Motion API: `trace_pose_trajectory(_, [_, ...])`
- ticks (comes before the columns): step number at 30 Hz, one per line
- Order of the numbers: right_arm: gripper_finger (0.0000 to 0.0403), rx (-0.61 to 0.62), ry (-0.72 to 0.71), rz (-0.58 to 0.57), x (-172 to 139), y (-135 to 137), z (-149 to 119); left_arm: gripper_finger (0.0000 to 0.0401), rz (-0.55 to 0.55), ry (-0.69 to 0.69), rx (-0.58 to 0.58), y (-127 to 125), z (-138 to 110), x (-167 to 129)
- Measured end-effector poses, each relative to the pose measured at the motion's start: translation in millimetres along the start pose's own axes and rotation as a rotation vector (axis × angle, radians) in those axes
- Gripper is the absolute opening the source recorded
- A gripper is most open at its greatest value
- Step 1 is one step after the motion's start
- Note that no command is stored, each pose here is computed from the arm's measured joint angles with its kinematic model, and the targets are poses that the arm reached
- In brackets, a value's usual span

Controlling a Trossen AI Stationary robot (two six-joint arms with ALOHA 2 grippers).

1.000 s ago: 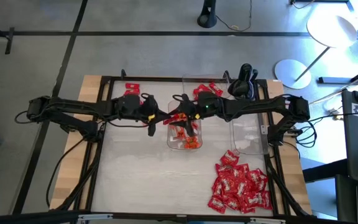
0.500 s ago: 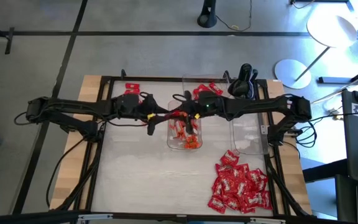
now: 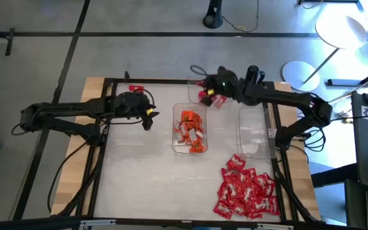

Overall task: Sort candy
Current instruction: Put the red chocolate into the top transparent bin

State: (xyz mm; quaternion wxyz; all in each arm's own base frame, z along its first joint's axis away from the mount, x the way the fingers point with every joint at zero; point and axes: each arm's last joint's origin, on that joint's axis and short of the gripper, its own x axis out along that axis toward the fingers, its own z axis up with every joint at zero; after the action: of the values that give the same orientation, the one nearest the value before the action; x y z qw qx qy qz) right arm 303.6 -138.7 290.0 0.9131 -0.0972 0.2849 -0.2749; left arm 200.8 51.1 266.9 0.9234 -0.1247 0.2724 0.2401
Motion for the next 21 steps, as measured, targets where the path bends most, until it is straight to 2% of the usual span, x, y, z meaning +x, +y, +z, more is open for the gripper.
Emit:
trace_pose_trajectory(2, [0.0106, 0.065, 0.065, -0.024, 10.5, -13.0, -11.7, 0.0169, 0.009, 0.02, -0.004, 0.9, -1.7, 1.3])
trace_pose_trajectory(6, [0.0108, 0.192, 0.095, -0.021, 23.3, -32.7, -23.7, 0.0169, 0.022, 0.029, -0.012, 1.1, -2.7, 3.0])
trace_pose_trajectory(10, [0.012, 0.239, 0.132, 0.002, 32.3, -38.0, -32.8, 0.0169, 0.027, 0.029, -0.017, 1.1, -2.7, 3.5])
trace_pose_trajectory(13, [0.0155, 0.245, 0.152, 0.005, 33.1, -38.6, -35.4, 0.0169, 0.028, 0.029, -0.027, 1.2, -2.7, 3.5])
trace_pose_trajectory(18, [0.0234, 0.259, 0.168, 0.004, 32.4, -37.8, -36.5, 0.0169, 0.04, 0.03, -0.063, 1.5, -3.1, 3.5])
trace_pose_trajectory(21, [0.0275, 0.284, 0.188, 0.026, 31.8, -36.6, -38.5, 0.0169, 0.107, 0.051, -0.09, 4.2, -6.6, 3.1])
